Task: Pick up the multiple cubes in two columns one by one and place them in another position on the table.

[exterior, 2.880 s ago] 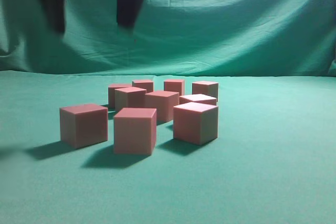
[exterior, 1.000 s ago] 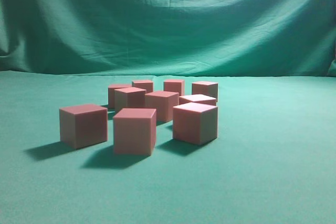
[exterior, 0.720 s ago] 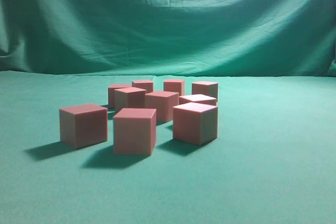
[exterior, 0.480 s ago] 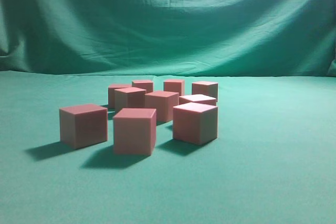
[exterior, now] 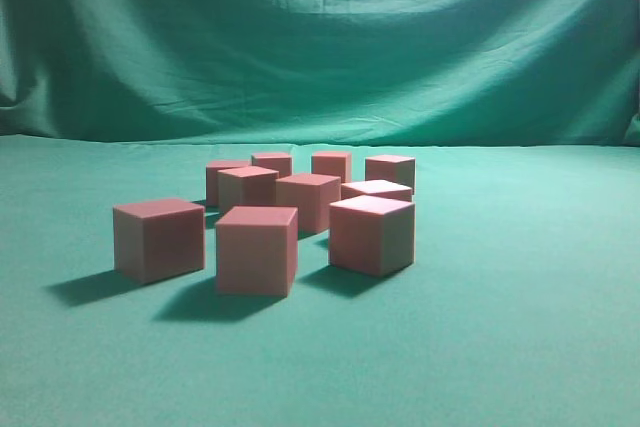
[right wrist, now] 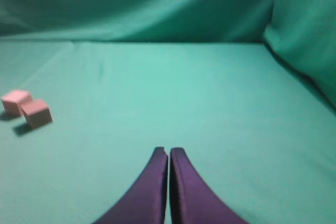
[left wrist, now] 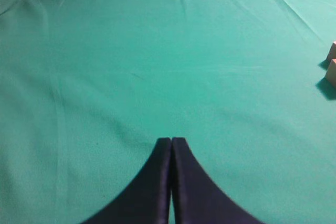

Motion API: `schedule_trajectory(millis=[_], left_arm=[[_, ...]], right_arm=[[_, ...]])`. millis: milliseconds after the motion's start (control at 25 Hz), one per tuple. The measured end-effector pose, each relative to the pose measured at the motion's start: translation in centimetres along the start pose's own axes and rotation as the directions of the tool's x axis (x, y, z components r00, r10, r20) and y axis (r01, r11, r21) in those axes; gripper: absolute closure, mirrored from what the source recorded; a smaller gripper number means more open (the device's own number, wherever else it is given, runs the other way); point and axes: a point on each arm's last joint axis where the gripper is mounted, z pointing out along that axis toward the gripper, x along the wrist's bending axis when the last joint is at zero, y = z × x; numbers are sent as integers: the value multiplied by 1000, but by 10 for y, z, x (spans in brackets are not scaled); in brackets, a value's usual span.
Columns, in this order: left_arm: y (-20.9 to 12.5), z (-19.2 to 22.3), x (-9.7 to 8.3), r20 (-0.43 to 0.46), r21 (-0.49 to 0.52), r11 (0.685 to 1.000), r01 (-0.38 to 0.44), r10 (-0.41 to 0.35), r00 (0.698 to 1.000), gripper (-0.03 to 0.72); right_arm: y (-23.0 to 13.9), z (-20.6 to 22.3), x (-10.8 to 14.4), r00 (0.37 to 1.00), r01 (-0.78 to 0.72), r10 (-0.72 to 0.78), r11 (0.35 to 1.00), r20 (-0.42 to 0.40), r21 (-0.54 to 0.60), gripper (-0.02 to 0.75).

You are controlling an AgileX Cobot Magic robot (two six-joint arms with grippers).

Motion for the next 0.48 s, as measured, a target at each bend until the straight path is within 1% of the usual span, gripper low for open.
schedule_trajectory(millis=[120,200,360,480], left_arm=[[0,0,0,0,0,1000,0,0,1000,688],[0,0,0,0,0,1000,0,0,1000,688],[0,0,0,0,0,1000,0,0,1000,688],[0,0,0,0,0,1000,0,0,1000,688]], right_arm=[[-7,0,0,1000,-3,3,997,7,72,738],[-9,0,0,1000,-3,3,996,6,94,738],[-11,-1,0,1000,-3,3,993,4,122,738],[-11,-1,0,1000,-3,3,993,4,122,738]])
